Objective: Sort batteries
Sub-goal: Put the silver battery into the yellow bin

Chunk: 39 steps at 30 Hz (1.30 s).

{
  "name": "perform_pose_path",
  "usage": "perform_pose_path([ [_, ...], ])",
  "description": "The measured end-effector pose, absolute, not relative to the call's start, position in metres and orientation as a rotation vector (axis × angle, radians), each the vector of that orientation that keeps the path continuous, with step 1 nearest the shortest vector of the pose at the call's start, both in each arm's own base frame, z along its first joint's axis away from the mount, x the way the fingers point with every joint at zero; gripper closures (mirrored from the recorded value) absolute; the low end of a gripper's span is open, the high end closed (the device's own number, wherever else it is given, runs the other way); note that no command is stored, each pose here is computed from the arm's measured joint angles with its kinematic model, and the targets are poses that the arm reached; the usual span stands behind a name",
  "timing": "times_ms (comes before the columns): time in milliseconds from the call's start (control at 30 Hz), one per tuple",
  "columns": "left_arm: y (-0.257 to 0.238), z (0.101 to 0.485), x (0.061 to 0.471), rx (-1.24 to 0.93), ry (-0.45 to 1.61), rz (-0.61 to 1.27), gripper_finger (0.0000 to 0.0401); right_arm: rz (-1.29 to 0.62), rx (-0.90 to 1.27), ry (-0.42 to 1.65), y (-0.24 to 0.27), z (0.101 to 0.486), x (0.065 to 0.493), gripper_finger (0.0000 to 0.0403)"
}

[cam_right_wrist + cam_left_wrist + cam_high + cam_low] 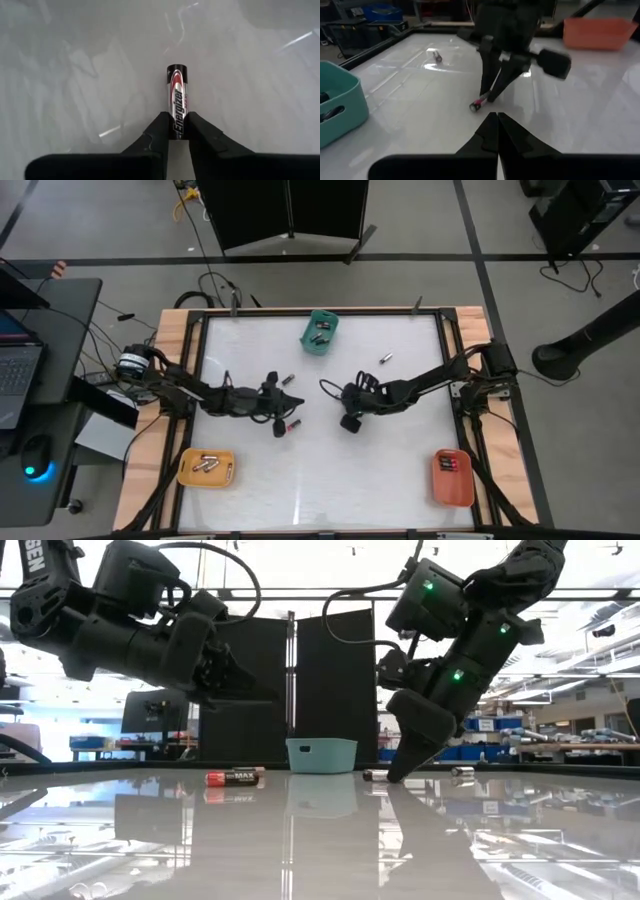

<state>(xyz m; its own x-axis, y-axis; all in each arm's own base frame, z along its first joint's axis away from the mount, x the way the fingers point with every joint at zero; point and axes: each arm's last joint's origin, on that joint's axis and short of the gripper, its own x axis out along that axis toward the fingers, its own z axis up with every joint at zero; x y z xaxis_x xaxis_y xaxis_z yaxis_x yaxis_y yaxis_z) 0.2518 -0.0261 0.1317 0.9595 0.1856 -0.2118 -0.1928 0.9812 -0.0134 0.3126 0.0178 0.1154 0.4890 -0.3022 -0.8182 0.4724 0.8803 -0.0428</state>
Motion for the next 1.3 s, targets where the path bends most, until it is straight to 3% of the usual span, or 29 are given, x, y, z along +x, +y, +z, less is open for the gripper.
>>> perform_pose_path([
  [233, -0.028, 0.142, 0.254, -0.066, 0.109, 0.116, 0.0396, -0.401, 0.097, 0.913, 0.018, 0.116, 0.317, 0.0343],
  [567, -0.029, 0.163, 0.254, -0.008, -0.106, 0.078, 0.0392, -0.283, 0.006, 0.567, 0.023, 0.146, 0.342, 0.0343],
  [1000, -0.031, 0.181, 0.251, 0.086, -0.286, 0.019, 0.0338, -0.171, -0.103, 0.215, 0.049, 0.225, 0.331, 0.0343],
  [1300, -0.036, 0.193, 0.266, 0.097, -0.306, -0.068, 0.0301, -0.152, -0.159, 0.111, 0.068, 0.237, 0.328, 0.0343],
])
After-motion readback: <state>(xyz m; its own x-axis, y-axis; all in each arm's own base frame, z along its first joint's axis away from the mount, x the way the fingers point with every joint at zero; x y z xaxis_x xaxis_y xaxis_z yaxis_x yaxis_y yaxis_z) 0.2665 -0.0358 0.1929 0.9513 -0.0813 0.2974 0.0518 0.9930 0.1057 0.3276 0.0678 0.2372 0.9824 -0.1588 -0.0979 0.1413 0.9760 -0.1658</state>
